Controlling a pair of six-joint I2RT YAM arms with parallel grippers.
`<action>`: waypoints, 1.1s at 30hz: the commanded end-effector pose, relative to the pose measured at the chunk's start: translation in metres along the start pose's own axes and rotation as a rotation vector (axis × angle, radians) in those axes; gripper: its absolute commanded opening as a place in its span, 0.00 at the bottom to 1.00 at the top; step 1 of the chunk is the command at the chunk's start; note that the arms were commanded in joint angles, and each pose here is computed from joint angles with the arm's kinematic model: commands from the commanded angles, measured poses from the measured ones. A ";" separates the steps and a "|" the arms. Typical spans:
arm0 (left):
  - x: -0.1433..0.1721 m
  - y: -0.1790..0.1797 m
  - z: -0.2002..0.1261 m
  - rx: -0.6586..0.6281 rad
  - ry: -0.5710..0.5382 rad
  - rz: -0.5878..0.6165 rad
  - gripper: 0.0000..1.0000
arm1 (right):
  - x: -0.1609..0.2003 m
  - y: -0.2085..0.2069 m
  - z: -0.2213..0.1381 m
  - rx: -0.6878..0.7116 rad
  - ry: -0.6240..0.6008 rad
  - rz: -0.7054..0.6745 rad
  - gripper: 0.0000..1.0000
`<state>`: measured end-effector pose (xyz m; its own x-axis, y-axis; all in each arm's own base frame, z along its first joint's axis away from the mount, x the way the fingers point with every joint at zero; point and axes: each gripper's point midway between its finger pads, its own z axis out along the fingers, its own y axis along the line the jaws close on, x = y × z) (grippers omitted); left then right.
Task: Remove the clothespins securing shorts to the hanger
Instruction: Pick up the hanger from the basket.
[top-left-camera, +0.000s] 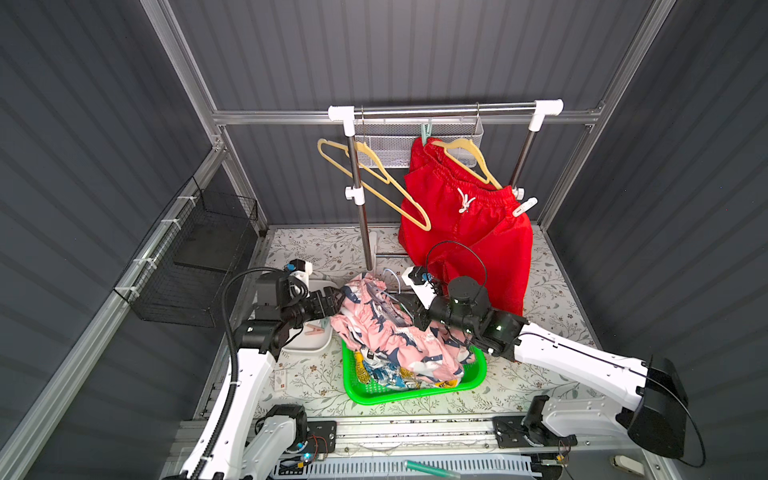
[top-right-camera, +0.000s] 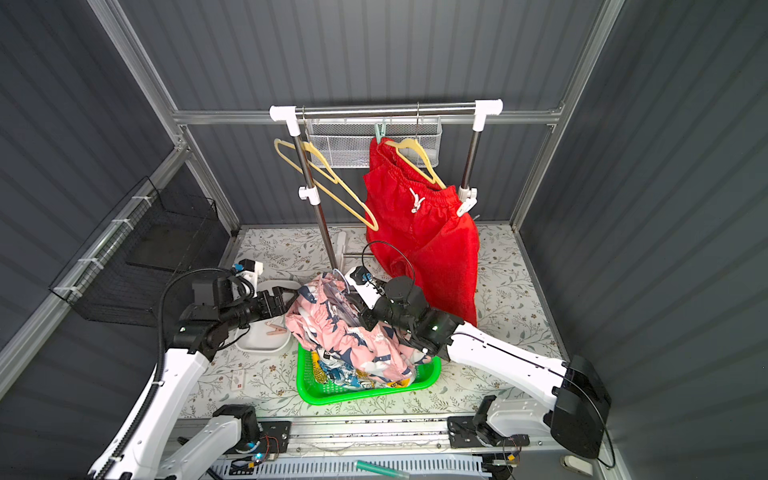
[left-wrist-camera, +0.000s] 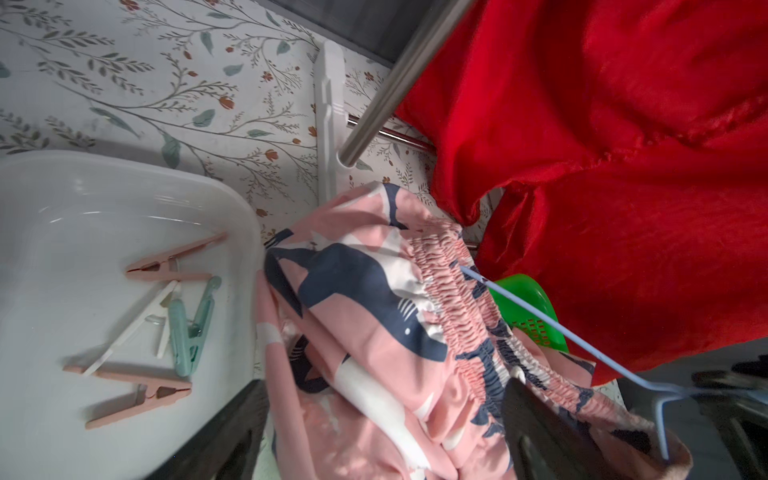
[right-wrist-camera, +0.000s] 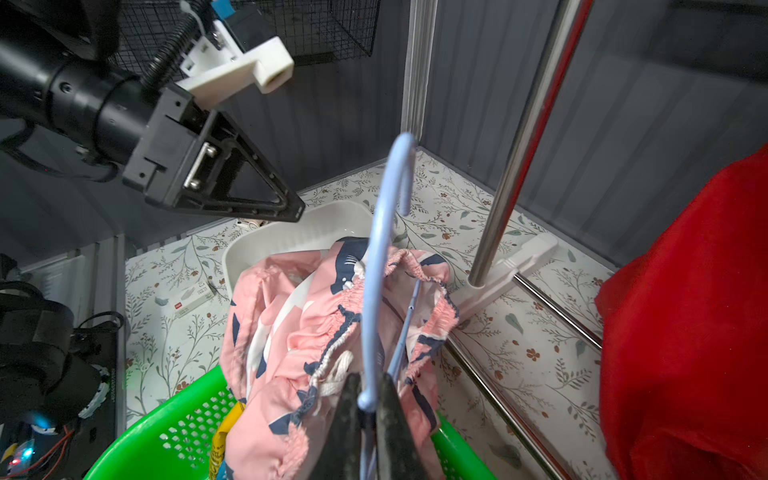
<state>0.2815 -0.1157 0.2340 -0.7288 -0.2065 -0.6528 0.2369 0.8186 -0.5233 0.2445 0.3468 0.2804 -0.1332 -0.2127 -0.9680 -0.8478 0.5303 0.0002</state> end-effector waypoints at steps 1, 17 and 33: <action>-0.018 -0.020 0.005 0.010 -0.022 0.112 0.87 | -0.018 0.008 -0.008 -0.052 -0.088 0.041 0.00; -0.012 -0.017 0.061 -0.382 0.106 0.442 0.77 | -0.015 0.012 -0.020 -0.081 -0.112 0.060 0.00; -0.028 -0.023 0.080 -0.416 0.108 0.442 0.24 | -0.013 0.022 -0.040 -0.125 -0.128 0.071 0.00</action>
<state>0.3456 -0.1680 0.2112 -0.6949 0.2320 -0.6806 0.2717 0.9611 0.0503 0.2180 0.3300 0.2867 -0.1459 -0.1141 -0.9827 -0.8781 0.4724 0.0755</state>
